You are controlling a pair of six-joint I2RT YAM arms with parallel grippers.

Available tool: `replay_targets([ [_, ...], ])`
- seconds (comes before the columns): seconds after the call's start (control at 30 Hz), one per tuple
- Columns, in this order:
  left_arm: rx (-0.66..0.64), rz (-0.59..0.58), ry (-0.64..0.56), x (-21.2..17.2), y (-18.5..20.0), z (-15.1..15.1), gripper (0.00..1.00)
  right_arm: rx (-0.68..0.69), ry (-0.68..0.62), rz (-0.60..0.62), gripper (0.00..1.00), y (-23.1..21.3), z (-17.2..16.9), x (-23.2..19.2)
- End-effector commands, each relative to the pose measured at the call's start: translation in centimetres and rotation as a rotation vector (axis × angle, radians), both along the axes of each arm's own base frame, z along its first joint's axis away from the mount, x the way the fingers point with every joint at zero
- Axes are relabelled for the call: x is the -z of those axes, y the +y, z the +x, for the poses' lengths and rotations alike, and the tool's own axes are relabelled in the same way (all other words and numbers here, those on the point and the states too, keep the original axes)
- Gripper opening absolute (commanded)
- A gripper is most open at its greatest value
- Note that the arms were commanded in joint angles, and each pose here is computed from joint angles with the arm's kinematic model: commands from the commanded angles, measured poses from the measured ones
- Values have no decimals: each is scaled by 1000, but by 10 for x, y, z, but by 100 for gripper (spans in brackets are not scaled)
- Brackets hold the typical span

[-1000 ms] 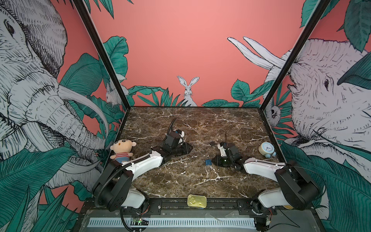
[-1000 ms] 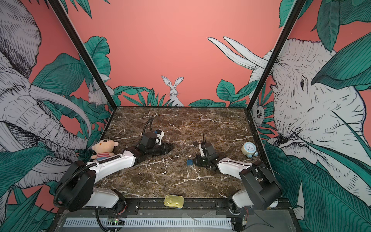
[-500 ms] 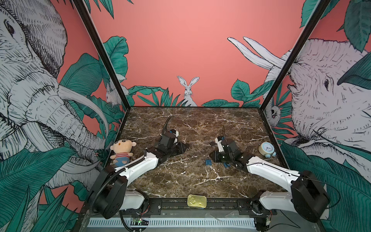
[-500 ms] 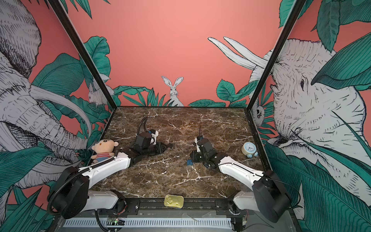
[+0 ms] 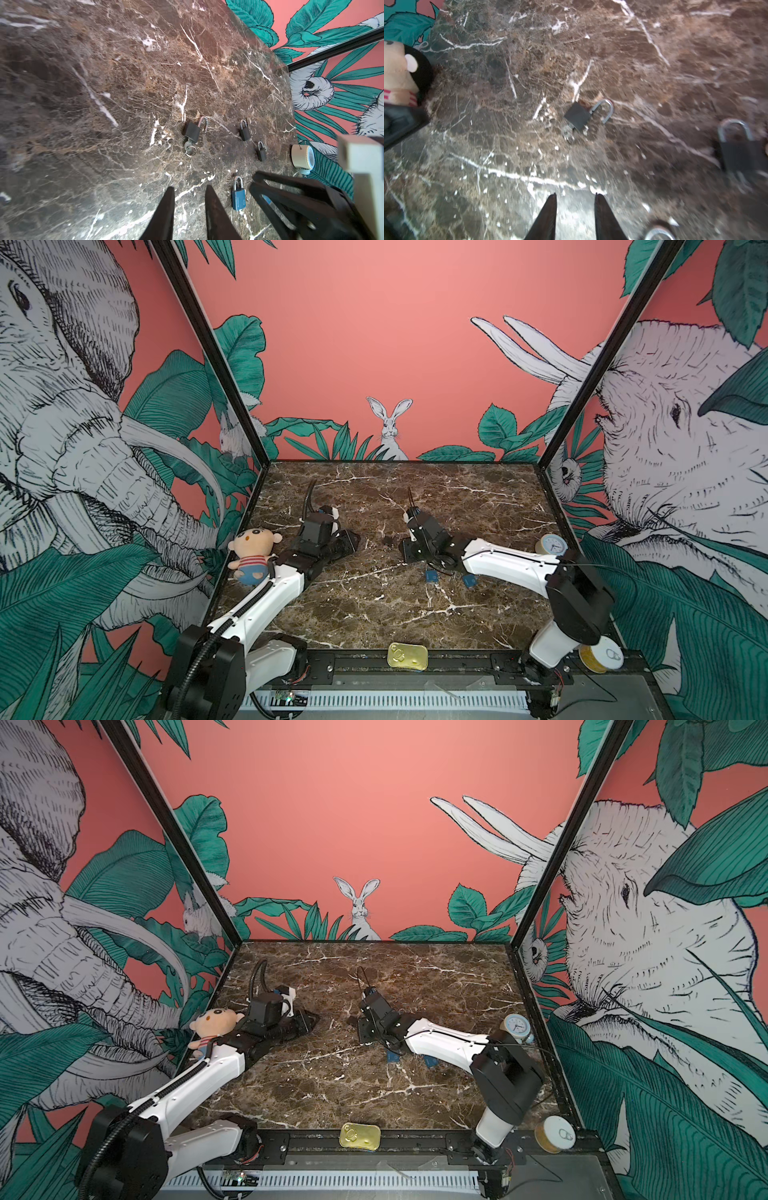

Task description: Lock with the key

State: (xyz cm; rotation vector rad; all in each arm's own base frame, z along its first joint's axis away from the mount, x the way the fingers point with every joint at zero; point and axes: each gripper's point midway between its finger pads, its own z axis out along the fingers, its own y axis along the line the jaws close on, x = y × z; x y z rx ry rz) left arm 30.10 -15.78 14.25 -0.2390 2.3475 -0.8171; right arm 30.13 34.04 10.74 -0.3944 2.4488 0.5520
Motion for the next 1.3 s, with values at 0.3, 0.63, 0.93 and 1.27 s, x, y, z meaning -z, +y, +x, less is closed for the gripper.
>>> replay_targets([
  [0.3, -12, 7, 6, -1, 19, -11, 31, 89, 5, -33, 37, 27, 26, 23],
  [0.63, -11, -26, 11, -1, 23, -9, 31, 172, -9, -76, 46, 35, 43, 32],
  [0.93, -11, -34, -11, -7, 26, -12, 32, 207, 31, -157, 51, 41, 52, 55],
  [1.27, -12, -66, -1, 0, 26, -15, 32, 243, 68, -222, 50, 41, 57, 78],
])
